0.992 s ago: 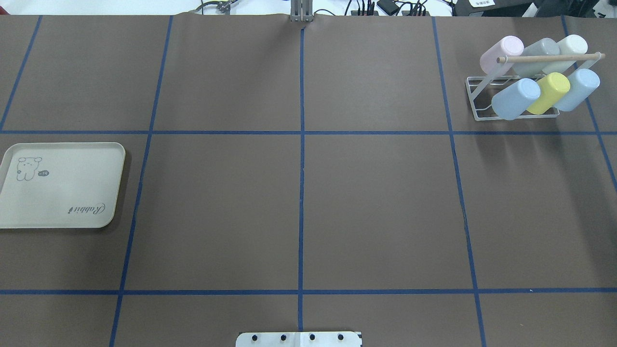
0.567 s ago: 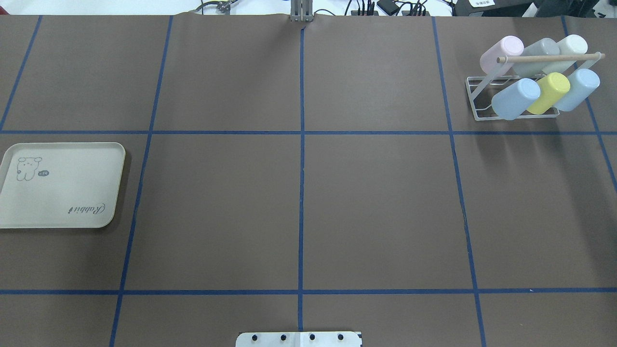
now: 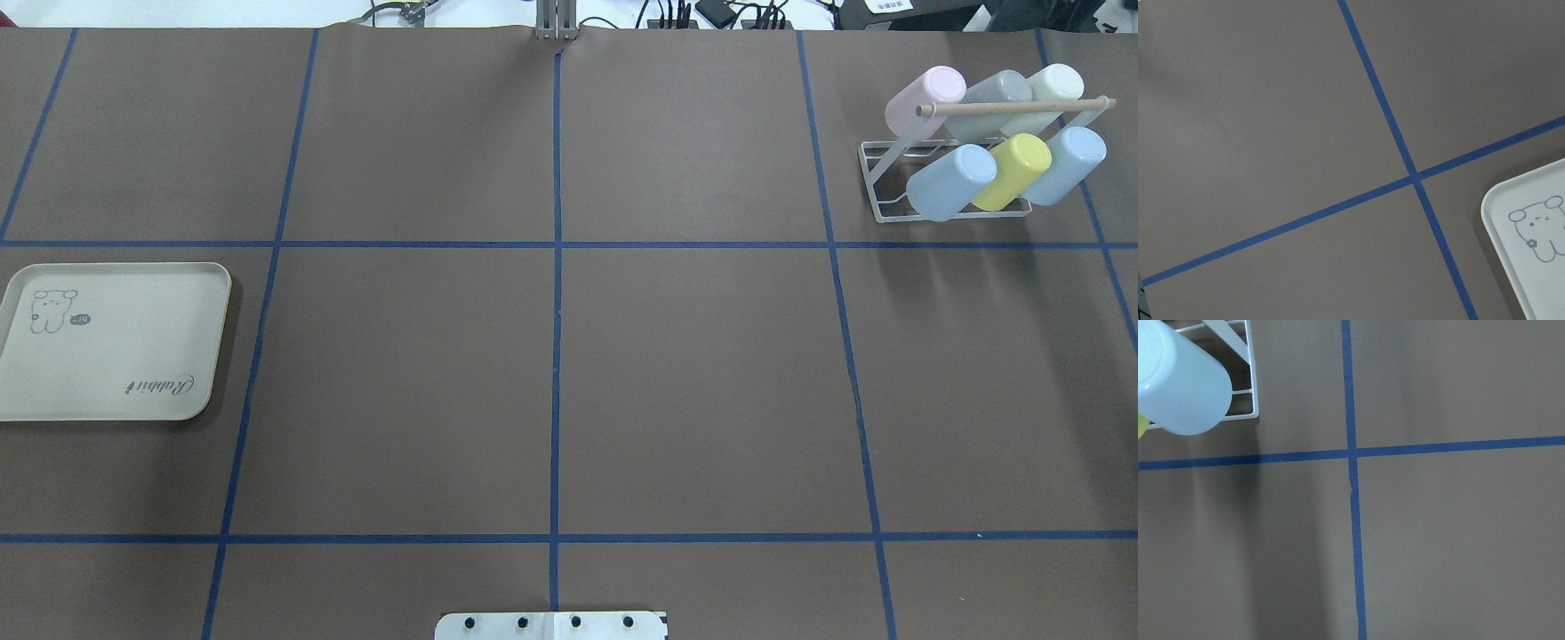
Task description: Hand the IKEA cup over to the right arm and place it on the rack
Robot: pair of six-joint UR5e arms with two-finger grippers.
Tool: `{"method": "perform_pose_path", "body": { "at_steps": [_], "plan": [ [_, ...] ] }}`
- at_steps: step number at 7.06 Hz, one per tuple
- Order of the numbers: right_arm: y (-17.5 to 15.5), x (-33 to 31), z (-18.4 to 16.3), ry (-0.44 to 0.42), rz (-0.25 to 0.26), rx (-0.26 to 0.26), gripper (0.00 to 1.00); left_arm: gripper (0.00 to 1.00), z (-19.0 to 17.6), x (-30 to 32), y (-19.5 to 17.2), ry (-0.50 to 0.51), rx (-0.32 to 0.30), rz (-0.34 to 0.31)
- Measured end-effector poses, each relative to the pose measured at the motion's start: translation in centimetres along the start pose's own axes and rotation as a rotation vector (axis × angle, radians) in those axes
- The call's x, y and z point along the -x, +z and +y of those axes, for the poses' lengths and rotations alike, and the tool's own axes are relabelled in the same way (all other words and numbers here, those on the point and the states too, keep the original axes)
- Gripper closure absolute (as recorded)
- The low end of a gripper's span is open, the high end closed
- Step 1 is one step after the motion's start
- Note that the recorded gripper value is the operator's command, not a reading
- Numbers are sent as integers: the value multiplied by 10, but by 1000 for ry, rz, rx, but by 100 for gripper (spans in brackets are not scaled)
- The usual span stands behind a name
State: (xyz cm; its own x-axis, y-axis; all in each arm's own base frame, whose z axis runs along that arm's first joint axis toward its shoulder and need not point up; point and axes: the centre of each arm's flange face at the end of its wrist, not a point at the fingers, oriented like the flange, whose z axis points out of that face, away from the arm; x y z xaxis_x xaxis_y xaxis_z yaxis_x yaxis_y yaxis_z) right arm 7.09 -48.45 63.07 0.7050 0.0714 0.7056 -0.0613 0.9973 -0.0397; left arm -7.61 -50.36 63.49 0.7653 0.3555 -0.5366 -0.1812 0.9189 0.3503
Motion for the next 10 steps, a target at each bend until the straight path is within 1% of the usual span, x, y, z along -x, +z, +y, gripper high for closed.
{"method": "perform_pose_path", "body": {
  "at_steps": [3,5,10],
  "plan": [
    [-1,1,0,3,0,-2,0,0,8,-9,2,-38,-14,86],
    [-1,0,1,5,0,-1,0,0,8,-11,2,-54,-16,97],
    [3,-4,2,13,0,7,0,0,3,-11,0,-55,-16,90]
  ]
}}
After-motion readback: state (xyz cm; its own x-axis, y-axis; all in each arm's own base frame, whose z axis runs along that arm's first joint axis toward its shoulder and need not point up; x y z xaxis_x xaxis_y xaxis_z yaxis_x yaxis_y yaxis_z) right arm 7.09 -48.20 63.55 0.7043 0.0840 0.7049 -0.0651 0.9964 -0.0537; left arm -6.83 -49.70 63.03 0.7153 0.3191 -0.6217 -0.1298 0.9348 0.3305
